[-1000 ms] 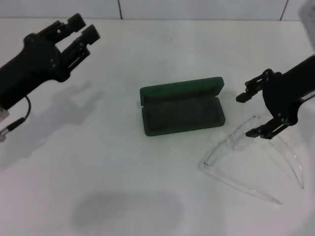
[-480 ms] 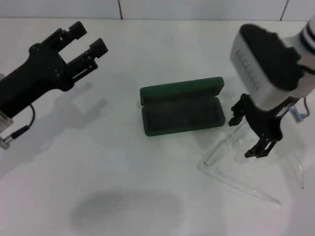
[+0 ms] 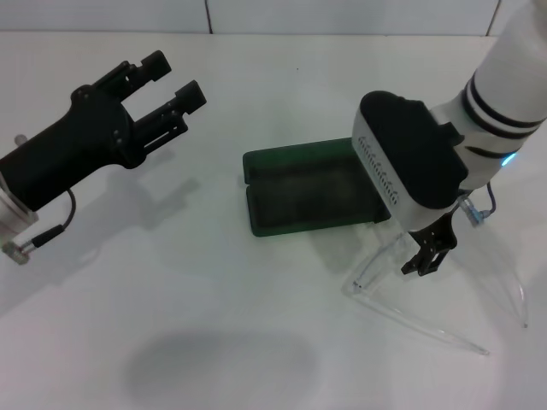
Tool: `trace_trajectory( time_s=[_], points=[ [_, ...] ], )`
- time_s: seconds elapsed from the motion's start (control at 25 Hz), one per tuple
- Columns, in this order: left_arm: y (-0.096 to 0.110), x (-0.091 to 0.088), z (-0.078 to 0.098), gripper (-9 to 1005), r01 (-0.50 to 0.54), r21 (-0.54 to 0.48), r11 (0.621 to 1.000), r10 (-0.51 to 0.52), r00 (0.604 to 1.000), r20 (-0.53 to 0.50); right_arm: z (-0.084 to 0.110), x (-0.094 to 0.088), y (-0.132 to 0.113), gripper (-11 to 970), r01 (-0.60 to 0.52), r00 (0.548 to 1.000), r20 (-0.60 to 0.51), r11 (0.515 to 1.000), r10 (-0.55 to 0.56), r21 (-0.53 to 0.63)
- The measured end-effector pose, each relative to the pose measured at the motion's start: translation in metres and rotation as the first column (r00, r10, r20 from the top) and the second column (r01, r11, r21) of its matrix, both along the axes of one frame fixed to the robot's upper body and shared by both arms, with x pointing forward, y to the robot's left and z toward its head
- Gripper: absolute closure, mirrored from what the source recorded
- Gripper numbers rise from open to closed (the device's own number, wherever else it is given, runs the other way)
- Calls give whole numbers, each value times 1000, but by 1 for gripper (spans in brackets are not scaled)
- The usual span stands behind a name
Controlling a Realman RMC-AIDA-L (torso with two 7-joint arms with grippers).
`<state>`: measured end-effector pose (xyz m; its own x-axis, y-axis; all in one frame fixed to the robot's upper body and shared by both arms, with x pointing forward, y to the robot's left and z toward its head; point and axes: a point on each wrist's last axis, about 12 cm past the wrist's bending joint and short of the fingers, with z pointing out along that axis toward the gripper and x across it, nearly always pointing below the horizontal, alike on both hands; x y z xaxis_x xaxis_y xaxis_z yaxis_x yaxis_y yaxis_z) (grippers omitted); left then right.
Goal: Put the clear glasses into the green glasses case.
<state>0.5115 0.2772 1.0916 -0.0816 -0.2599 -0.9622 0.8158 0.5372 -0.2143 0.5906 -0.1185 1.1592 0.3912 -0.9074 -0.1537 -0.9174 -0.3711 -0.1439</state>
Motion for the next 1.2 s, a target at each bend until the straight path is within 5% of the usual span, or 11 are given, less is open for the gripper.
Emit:
trace_trajectory(
  time_s=[0.6, 1.2],
  points=[
    [-1, -2, -7, 262, -18, -7, 1000, 18, 1000, -16, -9, -4, 7, 303, -29, 1000, -12, 1000, 29, -4],
    [1, -6, -13, 265, -59, 8, 998, 58, 998, 29, -3, 0, -12, 773, 64, 996, -60, 996, -61, 54]
  ],
)
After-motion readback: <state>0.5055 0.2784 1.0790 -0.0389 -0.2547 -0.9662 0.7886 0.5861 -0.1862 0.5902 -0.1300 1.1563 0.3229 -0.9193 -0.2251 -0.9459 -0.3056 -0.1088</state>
